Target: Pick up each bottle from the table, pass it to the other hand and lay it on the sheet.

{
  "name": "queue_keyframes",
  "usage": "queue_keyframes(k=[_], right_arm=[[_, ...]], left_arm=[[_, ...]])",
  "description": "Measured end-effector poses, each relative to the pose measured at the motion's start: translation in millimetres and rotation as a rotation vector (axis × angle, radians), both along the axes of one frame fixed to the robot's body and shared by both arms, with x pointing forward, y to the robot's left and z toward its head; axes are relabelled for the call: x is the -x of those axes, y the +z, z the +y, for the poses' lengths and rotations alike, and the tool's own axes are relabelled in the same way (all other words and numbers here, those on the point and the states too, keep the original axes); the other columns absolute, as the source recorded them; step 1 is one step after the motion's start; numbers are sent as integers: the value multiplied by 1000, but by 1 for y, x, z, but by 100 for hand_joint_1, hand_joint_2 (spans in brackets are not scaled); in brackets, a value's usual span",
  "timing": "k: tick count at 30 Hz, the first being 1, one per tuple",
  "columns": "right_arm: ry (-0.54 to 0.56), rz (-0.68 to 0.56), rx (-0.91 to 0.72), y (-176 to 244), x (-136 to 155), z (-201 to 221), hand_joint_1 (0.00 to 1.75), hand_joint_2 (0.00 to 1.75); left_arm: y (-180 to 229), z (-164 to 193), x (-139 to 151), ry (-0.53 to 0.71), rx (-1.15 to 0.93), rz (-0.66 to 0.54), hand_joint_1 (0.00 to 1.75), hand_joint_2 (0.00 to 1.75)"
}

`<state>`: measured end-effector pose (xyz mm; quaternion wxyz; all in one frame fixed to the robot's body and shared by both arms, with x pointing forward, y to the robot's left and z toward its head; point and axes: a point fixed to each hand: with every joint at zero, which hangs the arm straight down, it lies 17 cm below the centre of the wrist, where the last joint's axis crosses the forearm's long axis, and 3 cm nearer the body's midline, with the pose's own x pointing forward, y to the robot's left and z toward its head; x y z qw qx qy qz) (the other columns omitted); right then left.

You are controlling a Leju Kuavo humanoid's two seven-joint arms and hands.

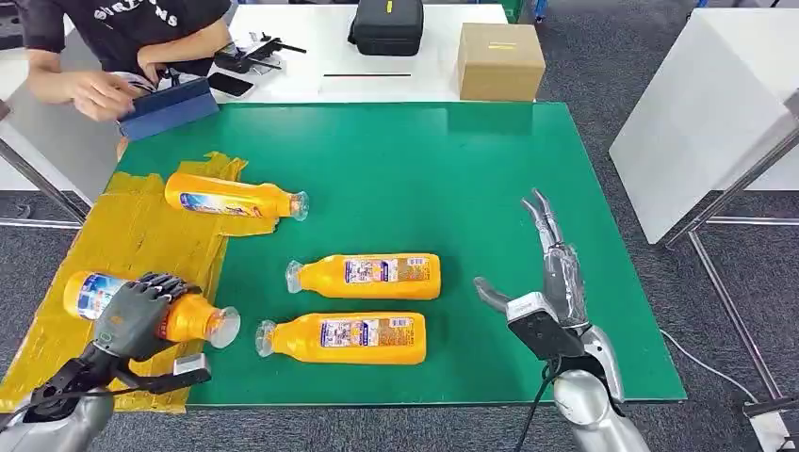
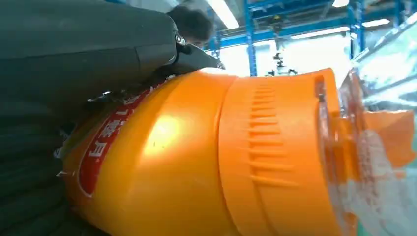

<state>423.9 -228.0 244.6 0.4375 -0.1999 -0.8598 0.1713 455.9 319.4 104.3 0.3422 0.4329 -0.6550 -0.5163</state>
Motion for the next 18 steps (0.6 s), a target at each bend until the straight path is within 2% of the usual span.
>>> queue_keyframes(k=[13,18], right_arm=[[-8,-2,-10,0,1,3,0,175],[-12,18,-13,-9,5,3,0,175]], left_arm=[[29,-60,-25,-44,75,-31,175,175],[34,-74,-29,-57,87,-30,175,175]])
